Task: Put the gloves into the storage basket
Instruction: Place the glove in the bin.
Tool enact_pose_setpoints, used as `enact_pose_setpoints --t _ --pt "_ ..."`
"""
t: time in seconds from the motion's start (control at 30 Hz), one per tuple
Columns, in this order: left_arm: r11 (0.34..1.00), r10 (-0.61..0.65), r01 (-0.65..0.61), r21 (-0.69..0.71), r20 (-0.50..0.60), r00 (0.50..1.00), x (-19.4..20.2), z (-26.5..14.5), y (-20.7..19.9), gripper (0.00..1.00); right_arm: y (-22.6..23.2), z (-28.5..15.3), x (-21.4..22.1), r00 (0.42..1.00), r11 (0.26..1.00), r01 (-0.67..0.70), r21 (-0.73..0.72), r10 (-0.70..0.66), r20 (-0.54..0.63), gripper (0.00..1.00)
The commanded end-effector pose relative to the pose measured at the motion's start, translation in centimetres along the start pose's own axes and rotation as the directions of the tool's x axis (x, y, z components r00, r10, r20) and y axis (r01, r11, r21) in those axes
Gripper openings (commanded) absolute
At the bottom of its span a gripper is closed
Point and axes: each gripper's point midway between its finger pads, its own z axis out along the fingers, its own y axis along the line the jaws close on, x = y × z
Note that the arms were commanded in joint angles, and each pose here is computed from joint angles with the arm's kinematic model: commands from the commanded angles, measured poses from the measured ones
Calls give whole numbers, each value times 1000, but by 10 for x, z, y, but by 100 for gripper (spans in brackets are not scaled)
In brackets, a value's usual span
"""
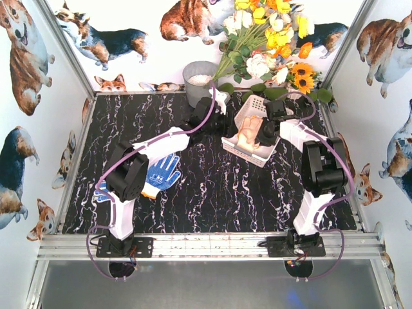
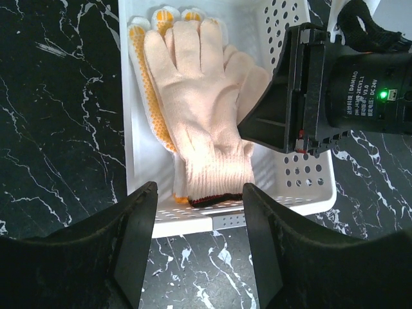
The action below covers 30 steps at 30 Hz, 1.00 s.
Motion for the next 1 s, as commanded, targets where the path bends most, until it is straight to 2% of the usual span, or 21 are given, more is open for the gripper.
enact_pose_setpoints --t 0.0,0.1,0.23,0.3,0.37,0.53,0.83,0.97 --pt "1000 5 -5 10 53 999 -20 -13 -4 50 13 -13 -21 998 999 30 -23 -28 61 29" --pt "1000 1 -1 8 58 998 -22 -15 -2 50 17 -37 -28 994 998 49 -38 -45 95 41" --pt "1000 -2 1 8 61 998 -22 -18 -2 50 24 -61 -36 990 996 65 -65 -56 129 44" --pt "1000 -2 2 7 61 998 -22 -19 -1 50 30 -69 -40 988 994 70 -89 -57 141 40" --pt "1000 -4 4 6 60 998 -21 -19 -1 50 33 -70 -42 987 992 72 -103 -55 153 31" --pt "1000 0 1 -11 72 997 -22 -26 2 50 29 -48 -45 988 995 72 -69 -62 142 13" --pt "996 -26 33 -88 80 996 -12 -55 28 52 7 5 -28 997 998 53 19 -54 61 9" --pt "990 -50 60 -126 80 996 -4 -69 43 52 5 13 -26 998 998 50 24 -51 47 9"
